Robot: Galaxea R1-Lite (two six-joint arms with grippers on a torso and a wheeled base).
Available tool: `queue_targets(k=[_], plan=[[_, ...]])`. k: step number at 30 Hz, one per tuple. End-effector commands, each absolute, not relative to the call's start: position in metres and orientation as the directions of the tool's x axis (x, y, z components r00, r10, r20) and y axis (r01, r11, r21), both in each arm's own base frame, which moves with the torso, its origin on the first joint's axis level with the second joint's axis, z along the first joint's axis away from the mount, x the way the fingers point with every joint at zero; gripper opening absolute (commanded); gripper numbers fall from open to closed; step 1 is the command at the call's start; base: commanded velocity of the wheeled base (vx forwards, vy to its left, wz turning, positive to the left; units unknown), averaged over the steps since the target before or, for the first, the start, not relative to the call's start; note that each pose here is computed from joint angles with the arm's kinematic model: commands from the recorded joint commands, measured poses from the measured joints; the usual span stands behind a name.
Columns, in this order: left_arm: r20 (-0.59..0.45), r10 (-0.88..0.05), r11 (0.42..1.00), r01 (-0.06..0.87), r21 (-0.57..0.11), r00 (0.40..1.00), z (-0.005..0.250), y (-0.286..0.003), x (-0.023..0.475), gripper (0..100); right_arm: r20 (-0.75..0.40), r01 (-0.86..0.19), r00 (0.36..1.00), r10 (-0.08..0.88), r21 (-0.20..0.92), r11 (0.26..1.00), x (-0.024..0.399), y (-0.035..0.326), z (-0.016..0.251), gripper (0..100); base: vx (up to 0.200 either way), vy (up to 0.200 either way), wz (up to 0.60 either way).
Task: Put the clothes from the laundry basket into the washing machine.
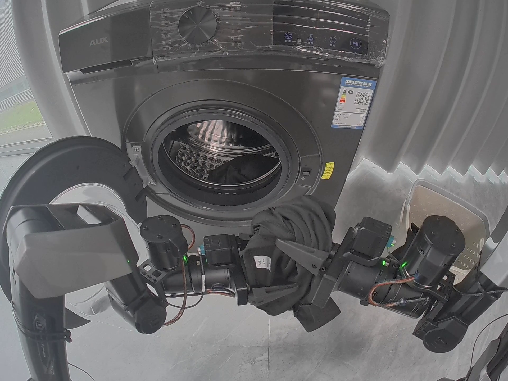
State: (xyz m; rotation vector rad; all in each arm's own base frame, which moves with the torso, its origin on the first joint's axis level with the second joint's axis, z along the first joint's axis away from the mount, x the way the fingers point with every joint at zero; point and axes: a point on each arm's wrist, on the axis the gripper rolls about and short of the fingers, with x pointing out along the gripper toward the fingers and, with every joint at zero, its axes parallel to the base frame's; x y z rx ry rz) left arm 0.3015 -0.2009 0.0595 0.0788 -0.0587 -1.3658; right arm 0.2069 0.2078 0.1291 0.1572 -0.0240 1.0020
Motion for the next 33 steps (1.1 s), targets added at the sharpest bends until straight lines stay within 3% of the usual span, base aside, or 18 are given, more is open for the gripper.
queue_targets(k=[1, 6, 18, 19, 33], plan=[[0.003, -0.980, 0.198, 0.976, 0.088, 0.198, 0.052, -0.210, 0.311, 100, 0.093, -0.850, 0.524, 0.847, 0.124, 0.513, 0.203, 0.212, 0.129, 0, 0.000, 0.000, 0.00], [0.021, -0.984, 0.178, 0.982, 0.067, 0.177, 0.056, -0.221, 0.309, 100, 0.088, -0.848, 0.527, 0.845, 0.126, 0.515, 0.204, 0.212, 0.127, 0, 0.000, 0.000, 0.00], [0.027, -0.979, 0.202, 0.977, 0.070, 0.201, 0.052, -0.226, 0.315, 100, 0.109, -0.842, 0.537, 0.836, 0.123, 0.525, 0.208, 0.211, 0.132, 0, 0.000, 0.000, 0.00], [0.025, -0.979, 0.202, 0.977, 0.065, 0.201, 0.051, -0.226, 0.315, 0, 0.112, -0.842, 0.538, 0.835, 0.122, 0.526, 0.209, 0.211, 0.132, 0, 0.000, 0.000, 0.00], [0.010, -0.978, 0.207, 0.976, 0.062, 0.207, 0.054, -0.219, 0.306, 0, 0.137, -0.800, 0.599, 0.789, 0.126, 0.586, 0.227, 0.197, 0.138, 0, 0.000, 0.000, 0.00]])
